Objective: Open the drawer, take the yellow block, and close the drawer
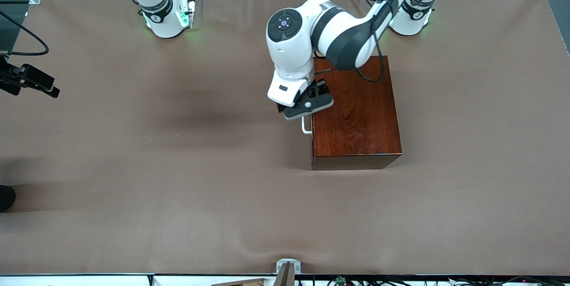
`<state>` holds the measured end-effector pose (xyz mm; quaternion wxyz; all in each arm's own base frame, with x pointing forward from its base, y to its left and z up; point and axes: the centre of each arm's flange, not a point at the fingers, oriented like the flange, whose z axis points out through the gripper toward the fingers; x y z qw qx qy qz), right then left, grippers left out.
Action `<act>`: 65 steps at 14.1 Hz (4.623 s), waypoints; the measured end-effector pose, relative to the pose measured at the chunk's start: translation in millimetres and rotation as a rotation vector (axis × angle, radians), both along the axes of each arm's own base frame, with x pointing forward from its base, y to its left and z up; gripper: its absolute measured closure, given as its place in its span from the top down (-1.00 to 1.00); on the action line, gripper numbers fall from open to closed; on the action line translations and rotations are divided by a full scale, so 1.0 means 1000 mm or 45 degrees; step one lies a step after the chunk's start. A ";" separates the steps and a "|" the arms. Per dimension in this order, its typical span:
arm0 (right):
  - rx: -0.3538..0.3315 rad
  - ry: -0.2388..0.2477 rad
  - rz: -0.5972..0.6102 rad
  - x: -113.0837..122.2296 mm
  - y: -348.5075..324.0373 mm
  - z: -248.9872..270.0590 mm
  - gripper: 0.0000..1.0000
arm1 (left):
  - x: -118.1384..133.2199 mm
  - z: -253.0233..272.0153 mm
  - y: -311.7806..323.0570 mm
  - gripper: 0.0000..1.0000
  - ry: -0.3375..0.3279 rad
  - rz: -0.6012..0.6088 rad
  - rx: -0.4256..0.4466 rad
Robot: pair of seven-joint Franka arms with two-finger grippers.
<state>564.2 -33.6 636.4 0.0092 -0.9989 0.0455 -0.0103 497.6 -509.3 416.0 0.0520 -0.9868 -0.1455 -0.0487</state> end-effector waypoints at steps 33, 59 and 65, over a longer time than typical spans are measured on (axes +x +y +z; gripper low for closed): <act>0.000 0.002 0.006 0.000 0.003 0.000 1.00 | -0.031 -0.102 -0.042 1.00 0.160 -0.283 0.121; 0.001 0.002 0.011 0.000 0.005 0.000 1.00 | -0.030 -0.121 -0.067 1.00 0.031 -0.209 -0.029; 0.001 0.002 0.011 0.000 0.005 0.000 1.00 | -0.032 -0.121 -0.076 1.00 -0.006 -0.198 -0.077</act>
